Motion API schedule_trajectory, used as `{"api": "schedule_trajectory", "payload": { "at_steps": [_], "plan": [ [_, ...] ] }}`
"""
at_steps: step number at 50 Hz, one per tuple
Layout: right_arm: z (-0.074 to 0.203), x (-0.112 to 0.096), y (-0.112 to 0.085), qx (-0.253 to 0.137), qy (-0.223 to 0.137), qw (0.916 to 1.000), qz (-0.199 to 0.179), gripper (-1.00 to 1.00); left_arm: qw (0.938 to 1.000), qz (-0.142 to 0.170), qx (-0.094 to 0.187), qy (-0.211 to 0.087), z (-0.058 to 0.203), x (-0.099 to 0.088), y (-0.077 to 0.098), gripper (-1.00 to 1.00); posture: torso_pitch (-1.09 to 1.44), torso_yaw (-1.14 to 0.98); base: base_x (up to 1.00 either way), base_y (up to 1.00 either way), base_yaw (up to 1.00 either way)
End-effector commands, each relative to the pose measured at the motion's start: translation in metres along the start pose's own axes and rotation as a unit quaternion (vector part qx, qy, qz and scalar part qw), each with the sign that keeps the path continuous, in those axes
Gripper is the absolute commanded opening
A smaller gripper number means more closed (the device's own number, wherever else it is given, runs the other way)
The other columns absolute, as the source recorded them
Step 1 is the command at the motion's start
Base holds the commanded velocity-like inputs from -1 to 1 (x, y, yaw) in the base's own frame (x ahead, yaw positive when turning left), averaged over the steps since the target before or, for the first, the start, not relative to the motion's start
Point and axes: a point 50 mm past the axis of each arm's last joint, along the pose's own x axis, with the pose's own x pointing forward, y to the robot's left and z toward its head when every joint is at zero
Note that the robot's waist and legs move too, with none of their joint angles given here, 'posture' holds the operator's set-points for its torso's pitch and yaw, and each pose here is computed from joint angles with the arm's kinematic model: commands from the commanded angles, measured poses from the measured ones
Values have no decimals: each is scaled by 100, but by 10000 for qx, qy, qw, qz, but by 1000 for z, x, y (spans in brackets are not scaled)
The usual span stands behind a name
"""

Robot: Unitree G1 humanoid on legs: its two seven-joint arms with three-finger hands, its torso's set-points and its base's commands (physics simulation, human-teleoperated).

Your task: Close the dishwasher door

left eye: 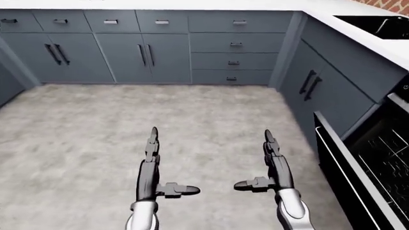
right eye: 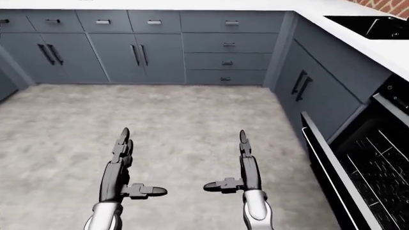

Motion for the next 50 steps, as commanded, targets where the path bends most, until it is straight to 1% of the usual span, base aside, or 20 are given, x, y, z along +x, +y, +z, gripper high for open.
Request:
{"api": "schedule_trajectory", "payload": {
  "at_steps": [1,50],
  "plan": [
    [21,3,6,42,-528,9985,110,100,9987,163,30,-487,17,4,7,100,0,0,0,-27,0],
    [20,4,5,61,-507,9986,104,100,9984,201,25,-534,21,1,9,100,0,0,0,-27,0]
  ]
}}
